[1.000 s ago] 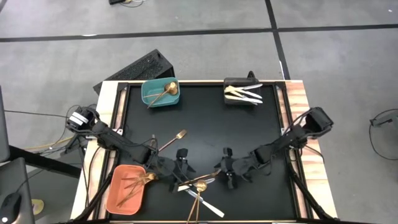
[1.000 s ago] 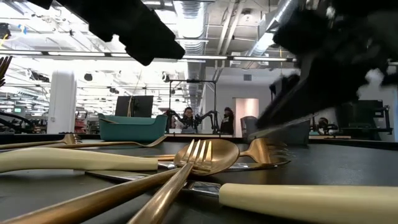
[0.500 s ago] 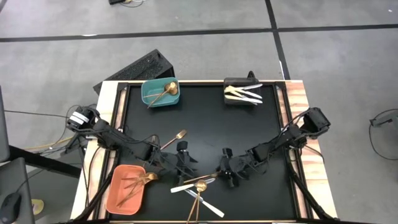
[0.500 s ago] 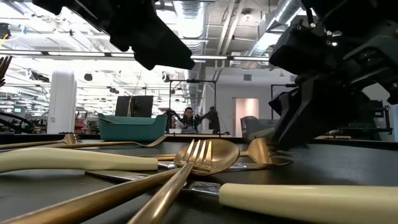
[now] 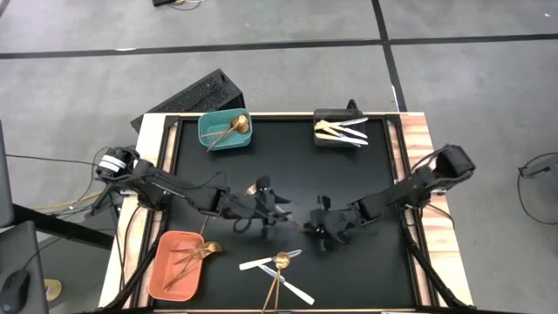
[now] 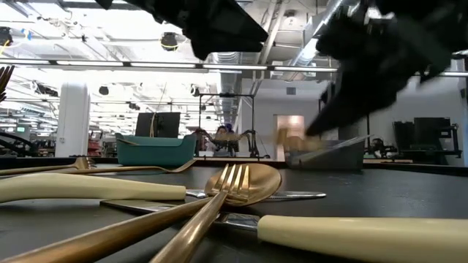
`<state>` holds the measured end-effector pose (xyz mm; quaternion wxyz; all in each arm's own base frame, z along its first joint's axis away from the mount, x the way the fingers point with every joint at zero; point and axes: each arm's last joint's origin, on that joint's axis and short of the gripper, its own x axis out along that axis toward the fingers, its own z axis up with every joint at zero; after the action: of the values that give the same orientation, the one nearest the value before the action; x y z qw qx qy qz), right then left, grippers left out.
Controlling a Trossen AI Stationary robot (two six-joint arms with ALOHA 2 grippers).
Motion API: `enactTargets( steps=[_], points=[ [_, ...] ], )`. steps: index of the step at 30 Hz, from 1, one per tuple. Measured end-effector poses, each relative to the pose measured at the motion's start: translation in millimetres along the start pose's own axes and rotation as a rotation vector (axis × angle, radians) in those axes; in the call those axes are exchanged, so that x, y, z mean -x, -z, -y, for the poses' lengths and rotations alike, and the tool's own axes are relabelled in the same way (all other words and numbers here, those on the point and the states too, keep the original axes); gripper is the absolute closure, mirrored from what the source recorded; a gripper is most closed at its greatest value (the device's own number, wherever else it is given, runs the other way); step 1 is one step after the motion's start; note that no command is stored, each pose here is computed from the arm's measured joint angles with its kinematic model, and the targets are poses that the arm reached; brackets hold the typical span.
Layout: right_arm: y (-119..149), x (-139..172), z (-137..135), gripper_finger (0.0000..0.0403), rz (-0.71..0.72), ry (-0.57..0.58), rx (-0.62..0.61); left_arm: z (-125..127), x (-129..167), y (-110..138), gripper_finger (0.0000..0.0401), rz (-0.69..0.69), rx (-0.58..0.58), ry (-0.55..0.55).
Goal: Sort silverware by color (type)
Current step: Put the gold fork into the orange bin
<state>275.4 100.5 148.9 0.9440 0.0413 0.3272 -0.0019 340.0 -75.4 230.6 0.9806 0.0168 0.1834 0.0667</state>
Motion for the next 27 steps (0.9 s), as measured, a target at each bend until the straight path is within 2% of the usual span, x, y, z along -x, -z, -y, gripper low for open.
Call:
enactTargets(
  steps=[6,10,13,20,27],
  points=[
    [-24,29,0,0.0397,0.119,-0.047,-0.034,-1,-1,6,0.0259,-0.070,-0.108,0.108],
    [-32,41,0,0.0397,0.157,-0.086,-0.076,6,3,14,0.0260,-0.139,-0.245,0.142],
    [-34,45,0,0.0397,0.163,-0.125,-0.077,11,6,17,0.0260,-0.158,-0.344,0.112],
    [-34,45,-1,0.0397,0.166,-0.131,-0.080,15,9,18,0.0260,-0.161,-0.552,-0.017],
    [-35,44,-2,0.0397,0.173,-0.135,-0.098,15,9,20,0.0271,-0.179,-0.601,-0.003]
  ],
)
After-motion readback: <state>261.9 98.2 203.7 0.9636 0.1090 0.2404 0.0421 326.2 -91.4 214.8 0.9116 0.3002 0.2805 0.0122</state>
